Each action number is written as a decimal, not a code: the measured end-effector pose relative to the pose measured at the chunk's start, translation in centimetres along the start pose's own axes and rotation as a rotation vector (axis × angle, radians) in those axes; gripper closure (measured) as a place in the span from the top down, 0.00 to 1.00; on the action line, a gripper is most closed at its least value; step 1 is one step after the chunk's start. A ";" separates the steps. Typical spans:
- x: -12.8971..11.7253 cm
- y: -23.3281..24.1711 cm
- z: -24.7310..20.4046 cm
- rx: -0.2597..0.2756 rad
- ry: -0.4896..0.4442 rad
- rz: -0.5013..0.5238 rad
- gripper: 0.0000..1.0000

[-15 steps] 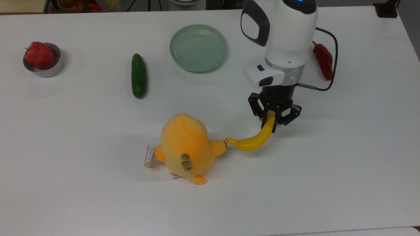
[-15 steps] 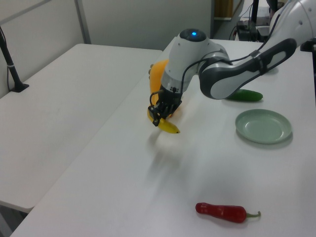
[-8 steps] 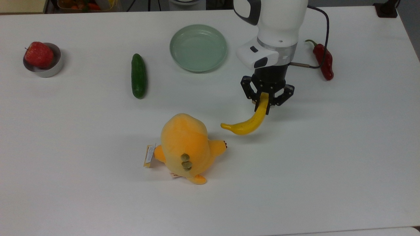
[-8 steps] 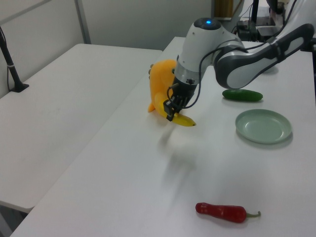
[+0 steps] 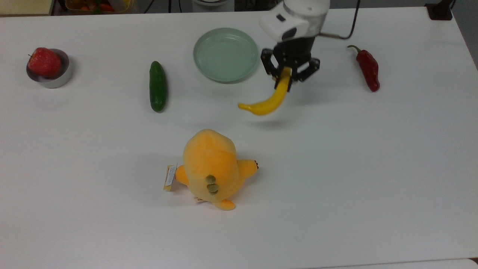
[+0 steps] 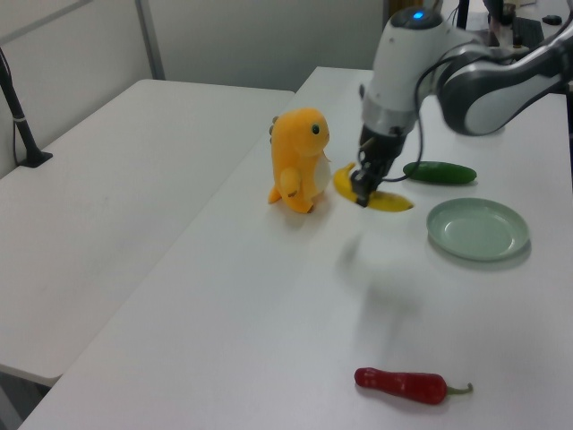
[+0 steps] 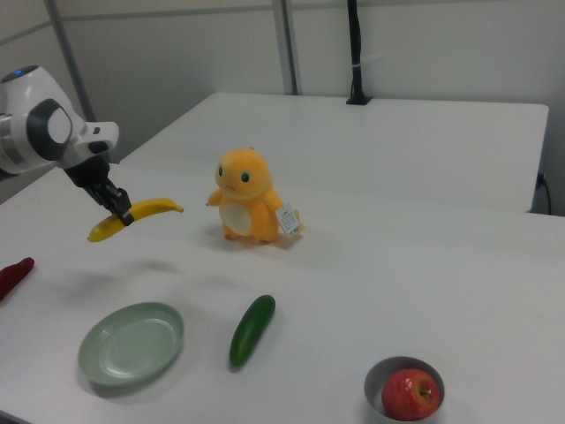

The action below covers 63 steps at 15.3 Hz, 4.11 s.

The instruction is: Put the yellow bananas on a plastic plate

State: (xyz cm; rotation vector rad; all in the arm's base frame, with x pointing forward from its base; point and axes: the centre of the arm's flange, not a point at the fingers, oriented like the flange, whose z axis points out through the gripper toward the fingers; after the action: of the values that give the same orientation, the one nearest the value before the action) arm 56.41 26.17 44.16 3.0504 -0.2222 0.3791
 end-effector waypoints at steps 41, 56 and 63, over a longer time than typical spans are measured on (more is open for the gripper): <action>-2.6 11.8 -4.6 -0.128 -0.235 -0.095 1.00; 6.3 19.3 -11.2 0.094 -0.144 0.063 1.00; 7.4 19.4 -11.0 0.095 -0.143 0.061 1.00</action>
State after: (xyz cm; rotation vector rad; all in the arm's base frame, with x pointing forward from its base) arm 58.03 6.85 57.42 3.1733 -0.3139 0.1793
